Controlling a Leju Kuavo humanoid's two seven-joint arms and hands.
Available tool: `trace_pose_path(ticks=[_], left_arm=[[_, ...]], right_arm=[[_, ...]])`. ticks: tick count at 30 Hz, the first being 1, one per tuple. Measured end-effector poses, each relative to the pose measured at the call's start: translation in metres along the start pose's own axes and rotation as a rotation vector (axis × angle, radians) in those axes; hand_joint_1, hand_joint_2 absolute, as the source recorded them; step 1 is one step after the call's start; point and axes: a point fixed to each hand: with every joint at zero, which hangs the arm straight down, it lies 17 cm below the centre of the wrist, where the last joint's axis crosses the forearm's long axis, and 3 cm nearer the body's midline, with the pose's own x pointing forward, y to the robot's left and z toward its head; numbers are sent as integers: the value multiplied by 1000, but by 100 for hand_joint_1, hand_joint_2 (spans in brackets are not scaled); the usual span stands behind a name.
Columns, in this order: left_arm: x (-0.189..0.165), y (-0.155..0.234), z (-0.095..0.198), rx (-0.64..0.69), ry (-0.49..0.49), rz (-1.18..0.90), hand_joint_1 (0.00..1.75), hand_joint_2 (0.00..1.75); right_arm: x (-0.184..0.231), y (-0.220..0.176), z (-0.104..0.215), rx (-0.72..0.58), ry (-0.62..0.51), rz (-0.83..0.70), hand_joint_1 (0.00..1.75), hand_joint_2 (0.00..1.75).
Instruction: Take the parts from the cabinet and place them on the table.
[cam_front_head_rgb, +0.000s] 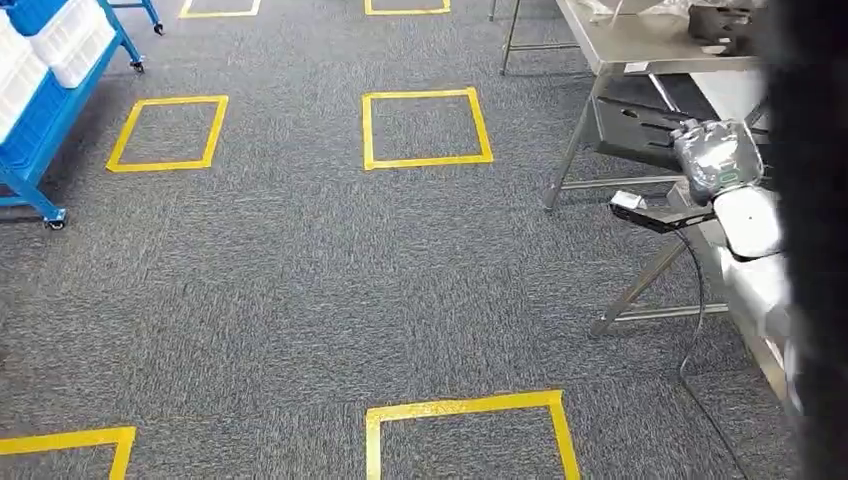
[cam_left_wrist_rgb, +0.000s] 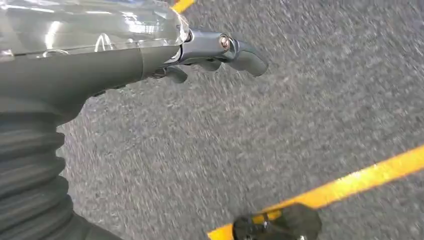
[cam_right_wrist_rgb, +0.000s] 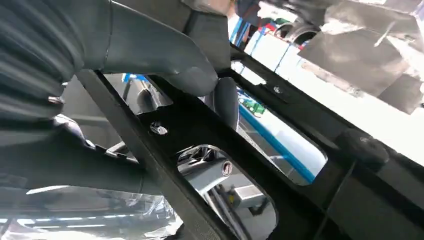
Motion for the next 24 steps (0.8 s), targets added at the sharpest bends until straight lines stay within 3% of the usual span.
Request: trace_pose_path(ticks=[24], left_arm=[[4,-3,0,-13,-21,0,0,175]], right_arm=[[-6,3,1,16,4,7,175,175]])
